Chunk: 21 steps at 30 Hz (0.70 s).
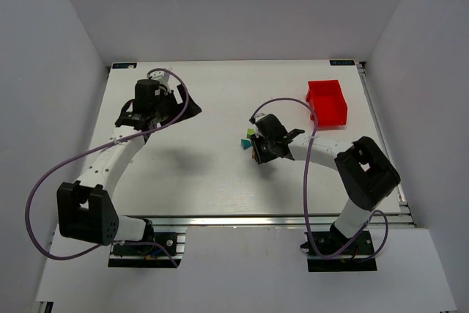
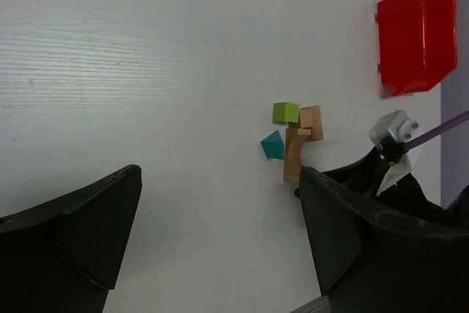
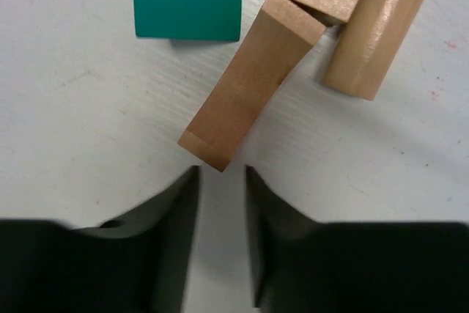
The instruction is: Build the wood block tower
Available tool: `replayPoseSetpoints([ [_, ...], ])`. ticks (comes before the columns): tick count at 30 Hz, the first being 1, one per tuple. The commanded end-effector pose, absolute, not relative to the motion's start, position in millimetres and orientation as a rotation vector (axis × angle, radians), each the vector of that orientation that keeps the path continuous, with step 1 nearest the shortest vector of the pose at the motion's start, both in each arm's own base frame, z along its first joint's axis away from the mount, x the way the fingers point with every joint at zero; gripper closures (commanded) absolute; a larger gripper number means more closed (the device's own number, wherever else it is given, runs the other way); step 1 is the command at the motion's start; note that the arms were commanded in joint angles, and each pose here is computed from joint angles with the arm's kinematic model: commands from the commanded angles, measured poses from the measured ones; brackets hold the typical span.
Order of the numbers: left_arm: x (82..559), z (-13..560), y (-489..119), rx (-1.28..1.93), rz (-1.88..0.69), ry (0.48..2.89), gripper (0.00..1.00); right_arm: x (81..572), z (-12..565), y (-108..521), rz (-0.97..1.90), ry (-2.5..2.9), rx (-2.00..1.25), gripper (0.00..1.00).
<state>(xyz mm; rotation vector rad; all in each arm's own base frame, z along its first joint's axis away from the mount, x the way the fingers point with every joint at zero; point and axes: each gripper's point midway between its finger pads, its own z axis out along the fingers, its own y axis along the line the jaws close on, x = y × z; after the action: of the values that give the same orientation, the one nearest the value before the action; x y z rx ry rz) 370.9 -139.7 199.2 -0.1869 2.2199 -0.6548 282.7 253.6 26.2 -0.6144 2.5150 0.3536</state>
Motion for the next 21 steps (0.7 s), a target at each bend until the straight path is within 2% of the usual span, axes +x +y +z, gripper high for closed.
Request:
replayPoseSetpoints([
  [1,362.9,223.5,-150.0,-0.102,-0.727,2.147,0.02,297.5,58.7,267.6,0.393,2.446,-0.593,0.55],
  [2,362.2,222.9,-150.5,-0.101,-0.727,2.15,0.02,296.1,55.4,265.3,0.375,2.466,-0.581,0.49],
  [3,362.3,222.5,-149.9,-0.105,-0.727,2.153,0.02,292.5,53.8,266.1,0.383,2.479,-0.586,0.35],
  [11,361.4,223.5,-149.7,-0.108,-0.726,2.146,0.02,290.3,46.4,276.0,0.394,2.509,-0.494,0.27],
  [16,359.5,225.4,-146.2,-0.118,-0.711,2.136,0.02,304.5,36.4,272.2,0.246,2.532,-0.359,0.33],
  [19,358.2,228.8,-144.4,-0.122,-0.703,2.126,0.02,304.8,28.2,268.4,0.193,2.553,-0.331,0.42],
  [21,357.6,229.9,-143.2,-0.125,-0.697,2.122,0.02,304.1,22.8,265.7,0.163,2.559,-0.319,0.52],
])
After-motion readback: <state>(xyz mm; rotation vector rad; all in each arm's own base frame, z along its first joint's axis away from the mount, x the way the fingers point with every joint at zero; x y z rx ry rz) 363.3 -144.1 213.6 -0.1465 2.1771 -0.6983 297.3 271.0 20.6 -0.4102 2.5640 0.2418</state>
